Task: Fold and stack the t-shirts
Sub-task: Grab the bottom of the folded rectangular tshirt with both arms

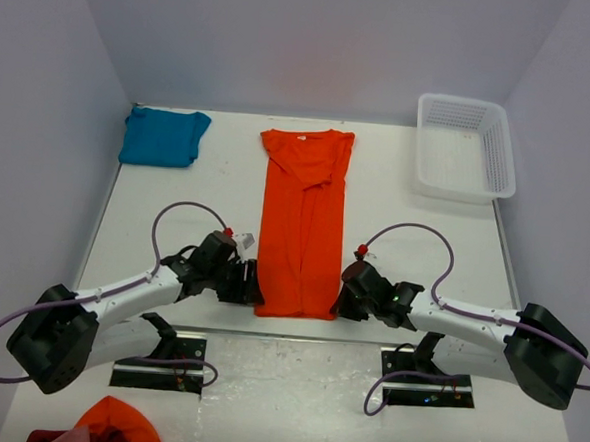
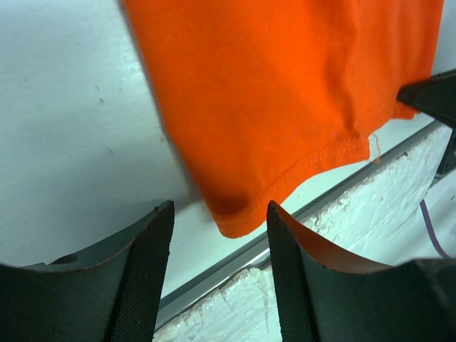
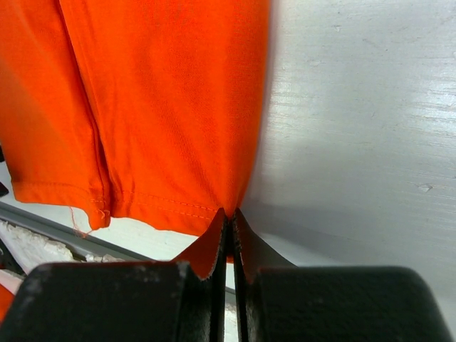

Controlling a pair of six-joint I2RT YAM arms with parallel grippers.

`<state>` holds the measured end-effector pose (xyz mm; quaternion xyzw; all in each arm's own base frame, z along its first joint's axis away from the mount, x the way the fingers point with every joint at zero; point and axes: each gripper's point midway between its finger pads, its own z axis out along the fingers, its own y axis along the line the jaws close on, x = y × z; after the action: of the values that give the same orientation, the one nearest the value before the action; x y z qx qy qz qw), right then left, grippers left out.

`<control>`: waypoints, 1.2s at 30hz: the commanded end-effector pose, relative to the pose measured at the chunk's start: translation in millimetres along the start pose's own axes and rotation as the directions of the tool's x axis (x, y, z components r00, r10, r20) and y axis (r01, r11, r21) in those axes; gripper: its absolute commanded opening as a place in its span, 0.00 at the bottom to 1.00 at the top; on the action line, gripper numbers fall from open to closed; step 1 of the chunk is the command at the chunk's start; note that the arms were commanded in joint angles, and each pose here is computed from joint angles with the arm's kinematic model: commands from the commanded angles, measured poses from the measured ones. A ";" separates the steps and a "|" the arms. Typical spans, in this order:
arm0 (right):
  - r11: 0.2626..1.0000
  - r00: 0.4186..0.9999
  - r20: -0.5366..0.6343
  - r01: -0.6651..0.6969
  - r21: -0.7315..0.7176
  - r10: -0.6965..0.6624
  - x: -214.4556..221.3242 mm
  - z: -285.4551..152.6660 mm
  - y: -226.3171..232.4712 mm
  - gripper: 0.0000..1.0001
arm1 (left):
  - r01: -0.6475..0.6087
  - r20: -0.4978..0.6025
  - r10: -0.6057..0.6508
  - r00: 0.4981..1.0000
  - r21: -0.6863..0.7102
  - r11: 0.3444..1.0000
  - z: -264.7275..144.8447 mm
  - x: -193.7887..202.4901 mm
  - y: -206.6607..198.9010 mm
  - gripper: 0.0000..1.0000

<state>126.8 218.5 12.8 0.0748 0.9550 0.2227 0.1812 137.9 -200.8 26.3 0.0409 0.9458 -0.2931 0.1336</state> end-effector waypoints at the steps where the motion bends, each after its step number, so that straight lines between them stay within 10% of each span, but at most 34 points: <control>1: 1.000 1.000 0.014 0.007 0.022 -0.008 -1.3 1.0 -4.8 0.00 | 0.023 -0.008 -0.023 1.000 0.070 0.997 -1.4 7.1 -11.6 0.56; 15: 0.999 1.000 0.018 0.014 0.029 -0.014 -2.0 -1.9 -7.2 0.00 | 0.042 -0.027 -0.039 0.999 0.096 0.995 10.9 13.6 -13.1 0.54; 28: 0.999 1.000 -0.005 0.030 0.036 -0.030 1.5 3.4 -5.0 0.00 | 0.058 -0.050 -0.052 0.997 0.138 0.989 14.1 23.7 -16.2 0.00; 36: 0.988 0.994 0.001 0.106 0.108 -0.107 6.5 -5.7 -5.8 0.00 | 0.073 -0.032 -0.069 0.997 0.121 0.990 2.6 32.6 -9.8 0.00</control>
<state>118.7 222.6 11.9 0.0466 0.9616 0.2026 0.1792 110.5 -212.3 16.2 0.0236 0.9303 -0.3504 0.1060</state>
